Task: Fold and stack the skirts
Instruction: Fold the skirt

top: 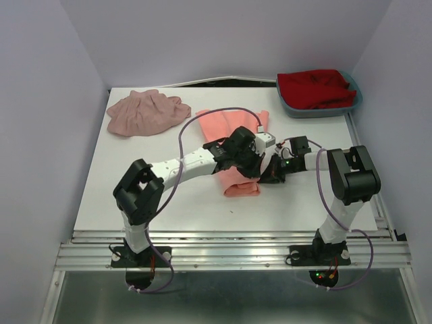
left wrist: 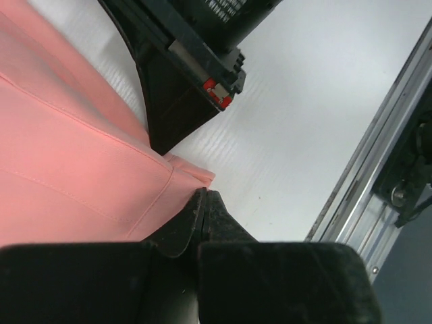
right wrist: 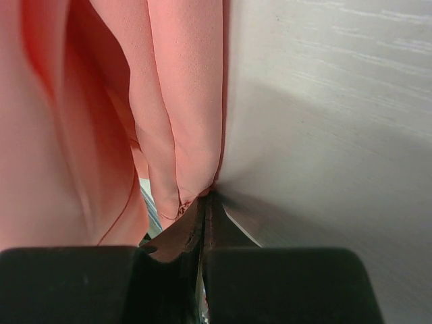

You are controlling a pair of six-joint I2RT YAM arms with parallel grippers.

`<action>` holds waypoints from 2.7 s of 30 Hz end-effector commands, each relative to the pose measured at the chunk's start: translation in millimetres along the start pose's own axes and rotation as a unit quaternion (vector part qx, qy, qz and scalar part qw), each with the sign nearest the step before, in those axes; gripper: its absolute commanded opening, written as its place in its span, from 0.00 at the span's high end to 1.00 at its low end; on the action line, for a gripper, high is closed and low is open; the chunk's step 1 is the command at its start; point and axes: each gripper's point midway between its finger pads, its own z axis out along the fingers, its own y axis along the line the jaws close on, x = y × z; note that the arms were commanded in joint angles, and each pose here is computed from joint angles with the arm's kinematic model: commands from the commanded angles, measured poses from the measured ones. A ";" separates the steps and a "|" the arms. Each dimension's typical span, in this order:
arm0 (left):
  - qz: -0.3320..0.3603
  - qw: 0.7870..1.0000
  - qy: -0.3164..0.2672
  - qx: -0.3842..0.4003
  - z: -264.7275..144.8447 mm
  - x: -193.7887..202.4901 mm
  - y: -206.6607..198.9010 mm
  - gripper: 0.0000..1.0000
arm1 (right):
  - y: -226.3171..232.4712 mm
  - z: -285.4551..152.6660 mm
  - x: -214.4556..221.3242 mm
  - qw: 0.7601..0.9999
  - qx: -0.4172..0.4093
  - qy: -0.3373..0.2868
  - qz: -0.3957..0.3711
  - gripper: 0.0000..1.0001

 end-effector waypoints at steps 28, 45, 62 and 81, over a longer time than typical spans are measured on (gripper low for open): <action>0.088 0.994 -0.066 -0.001 -61.2 -24.5 -5.6 0.31 | 34.2 -53.0 -25.1 0.989 0.071 -0.046 -0.124 0.64; -0.105 0.978 -0.084 0.158 -66.1 16.3 45.3 0.47 | 138.2 -25.9 -43.2 0.977 -0.097 -0.027 -0.189 0.50; -0.213 0.970 0.005 0.119 -39.9 99.2 94.3 0.60 | 0.4 18.3 0.2 0.991 0.070 0.047 -0.102 0.67; 0.259 0.956 -0.026 -0.133 -99.3 42.1 40.7 0.20 | 142.9 -43.8 -28.2 0.963 -0.063 0.002 -0.263 0.50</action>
